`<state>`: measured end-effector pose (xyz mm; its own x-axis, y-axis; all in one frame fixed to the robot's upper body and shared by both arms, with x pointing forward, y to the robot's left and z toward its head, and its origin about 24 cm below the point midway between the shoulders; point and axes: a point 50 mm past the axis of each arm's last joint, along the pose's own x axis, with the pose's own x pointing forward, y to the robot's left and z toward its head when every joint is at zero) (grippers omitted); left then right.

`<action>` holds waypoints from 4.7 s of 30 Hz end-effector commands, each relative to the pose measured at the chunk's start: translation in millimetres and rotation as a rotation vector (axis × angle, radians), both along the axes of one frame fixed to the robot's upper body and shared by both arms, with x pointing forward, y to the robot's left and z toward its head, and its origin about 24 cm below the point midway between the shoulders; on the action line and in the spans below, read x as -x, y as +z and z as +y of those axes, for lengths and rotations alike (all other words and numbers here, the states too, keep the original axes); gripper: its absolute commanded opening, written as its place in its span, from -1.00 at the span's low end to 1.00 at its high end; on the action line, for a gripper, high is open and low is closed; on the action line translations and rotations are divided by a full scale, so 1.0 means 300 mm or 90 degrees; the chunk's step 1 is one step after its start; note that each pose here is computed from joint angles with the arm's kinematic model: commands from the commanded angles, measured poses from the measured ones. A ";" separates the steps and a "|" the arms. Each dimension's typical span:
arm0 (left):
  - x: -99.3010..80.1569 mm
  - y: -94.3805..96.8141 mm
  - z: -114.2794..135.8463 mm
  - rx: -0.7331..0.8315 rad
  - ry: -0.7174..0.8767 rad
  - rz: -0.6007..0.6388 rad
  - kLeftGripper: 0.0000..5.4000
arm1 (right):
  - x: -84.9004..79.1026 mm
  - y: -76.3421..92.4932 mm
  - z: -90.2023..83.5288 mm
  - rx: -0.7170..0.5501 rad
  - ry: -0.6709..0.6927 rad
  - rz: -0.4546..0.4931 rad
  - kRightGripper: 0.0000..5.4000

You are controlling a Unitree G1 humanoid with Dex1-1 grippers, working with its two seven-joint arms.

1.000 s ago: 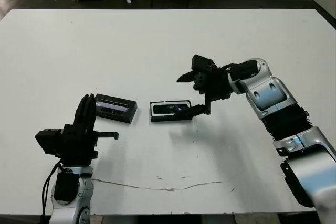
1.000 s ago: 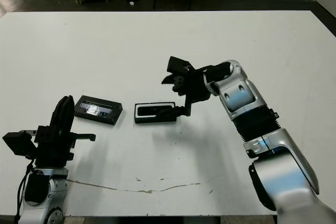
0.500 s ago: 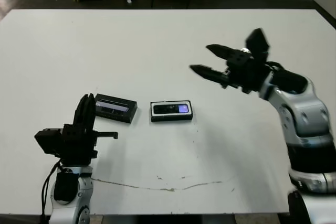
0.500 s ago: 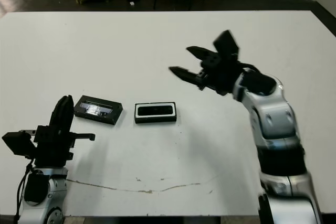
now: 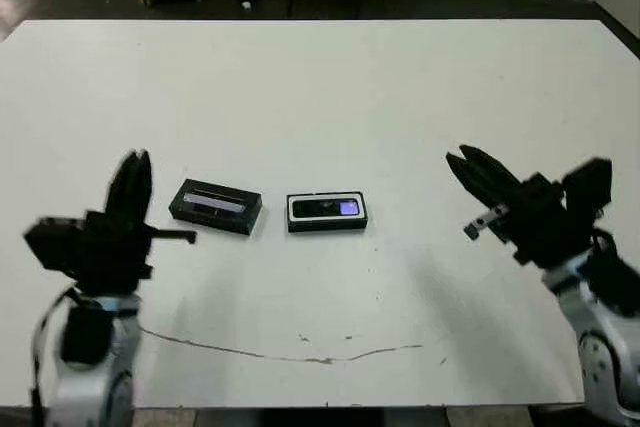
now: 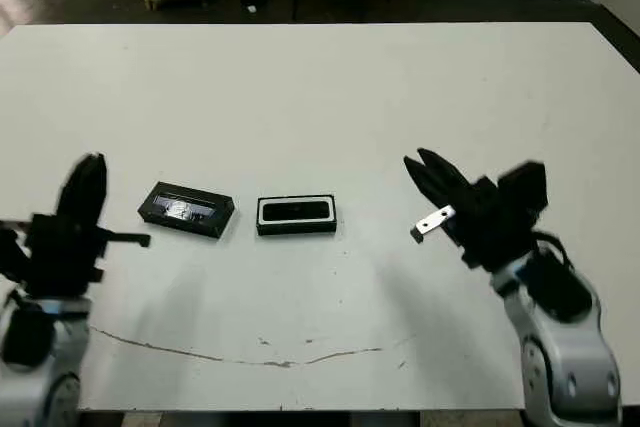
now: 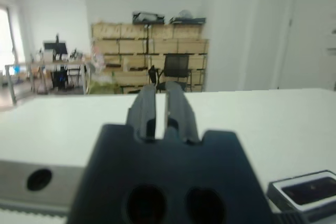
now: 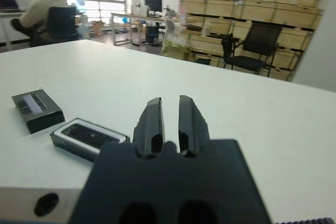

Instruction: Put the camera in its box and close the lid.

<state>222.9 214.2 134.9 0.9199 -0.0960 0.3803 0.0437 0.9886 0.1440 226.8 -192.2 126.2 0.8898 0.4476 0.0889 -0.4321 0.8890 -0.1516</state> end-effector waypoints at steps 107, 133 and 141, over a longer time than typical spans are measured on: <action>-0.339 -0.014 0.069 -0.924 -0.554 0.718 -1.00 | 0.028 -0.087 0.013 -0.037 -0.028 0.040 -0.99; -0.233 0.005 0.043 -0.955 -0.653 0.747 -1.00 | 0.028 -0.095 0.011 -0.046 -0.014 0.036 -0.99; -0.250 -0.005 0.082 -0.940 -0.578 0.742 -1.00 | 0.028 -0.098 0.014 -0.043 0.001 0.025 -0.99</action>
<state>299.7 227.1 138.1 0.1415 -0.2020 -0.9691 0.9618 -0.2037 0.1829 219.4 -185.7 101.1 0.8921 0.4398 0.1030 -0.4344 0.8979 -0.0715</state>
